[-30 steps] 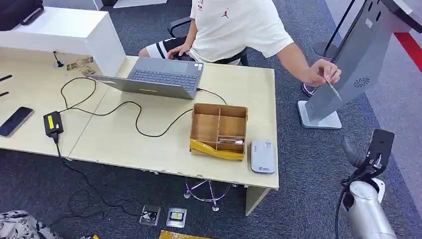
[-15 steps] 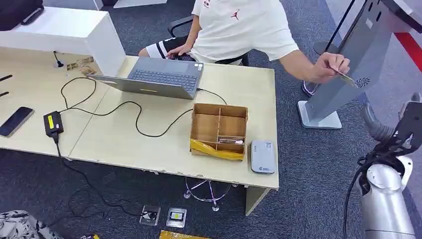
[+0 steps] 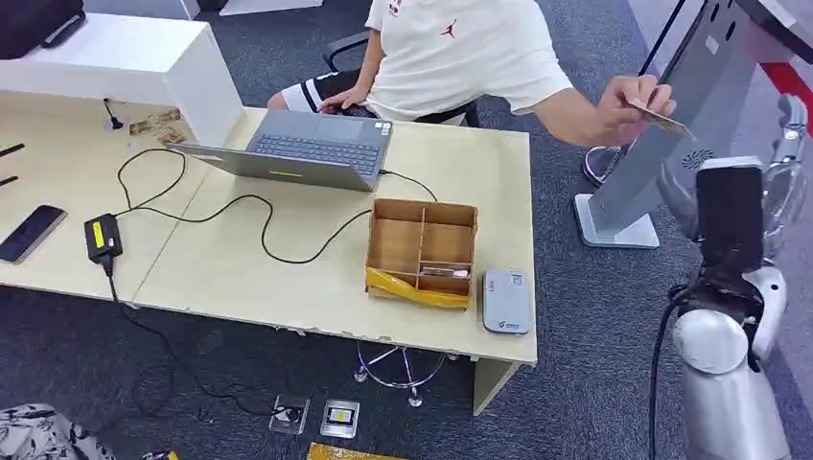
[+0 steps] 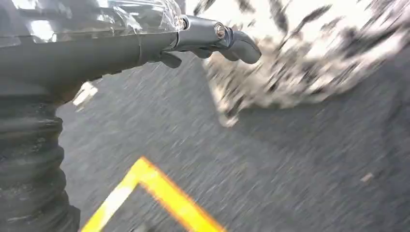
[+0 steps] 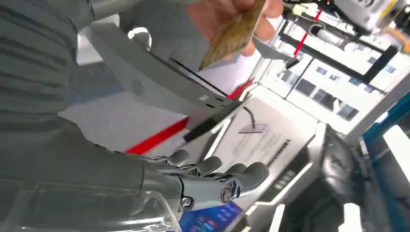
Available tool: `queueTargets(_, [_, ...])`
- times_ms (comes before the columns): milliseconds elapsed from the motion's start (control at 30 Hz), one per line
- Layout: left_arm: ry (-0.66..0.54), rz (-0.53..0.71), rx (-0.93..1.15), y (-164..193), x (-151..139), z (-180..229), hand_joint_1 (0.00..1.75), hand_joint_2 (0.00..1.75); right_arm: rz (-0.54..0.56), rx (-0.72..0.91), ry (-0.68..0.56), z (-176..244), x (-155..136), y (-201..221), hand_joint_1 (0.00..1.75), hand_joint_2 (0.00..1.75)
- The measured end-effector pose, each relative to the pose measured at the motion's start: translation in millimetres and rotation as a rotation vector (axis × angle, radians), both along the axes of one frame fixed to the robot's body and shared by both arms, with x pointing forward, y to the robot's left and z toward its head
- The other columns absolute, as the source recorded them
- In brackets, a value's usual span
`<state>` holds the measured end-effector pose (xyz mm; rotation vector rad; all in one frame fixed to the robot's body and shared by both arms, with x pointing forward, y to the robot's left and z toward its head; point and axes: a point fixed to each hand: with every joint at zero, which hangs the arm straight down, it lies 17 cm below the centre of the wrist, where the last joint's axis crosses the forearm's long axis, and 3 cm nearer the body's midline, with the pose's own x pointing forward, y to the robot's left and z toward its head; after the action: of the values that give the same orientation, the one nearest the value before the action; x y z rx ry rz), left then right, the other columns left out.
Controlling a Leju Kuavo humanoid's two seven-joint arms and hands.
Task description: Pass the card to the sensor for recognition and then transmit it.
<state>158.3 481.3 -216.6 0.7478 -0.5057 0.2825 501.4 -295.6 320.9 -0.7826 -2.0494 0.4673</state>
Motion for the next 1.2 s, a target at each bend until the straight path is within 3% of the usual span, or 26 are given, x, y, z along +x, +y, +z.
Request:
queueTargets(133, [-0.054, -0.040, 0.070, 18, 8, 14, 0.00, 1.75, 0.097, -0.185, -0.051, 10, -19, 73, 0.00, 1.75])
queueTargets(267, [-0.063, -0.086, 0.069, 6, 20, 14, 0.00, 1.75, 0.216, -0.278, -0.079, 9, -40, 136, 0.00, 1.75])
queueTargets(367, [-0.014, -0.094, 0.022, -13, 17, 3, 0.00, 1.75, 0.324, -0.333, -0.034, -8, -53, 178, 0.00, 1.75])
queueTargets(500, [0.094, -0.010, -0.073, -31, -3, -14, 0.00, 1.75, 0.492, -0.415, 0.063, -36, -77, 232, 0.00, 1.75])
queueTargets(767, [0.206, 0.204, -0.227, -54, -42, -34, 0.00, 1.75, 0.609, -0.490, 0.062, -44, -106, 275, 0.00, 1.75])
queueTargets(1200, [0.176, 0.133, -0.234, -69, -28, -34, 0.00, 1.75, 0.644, -0.550, 0.030, -59, -118, 311, 0.00, 1.75])
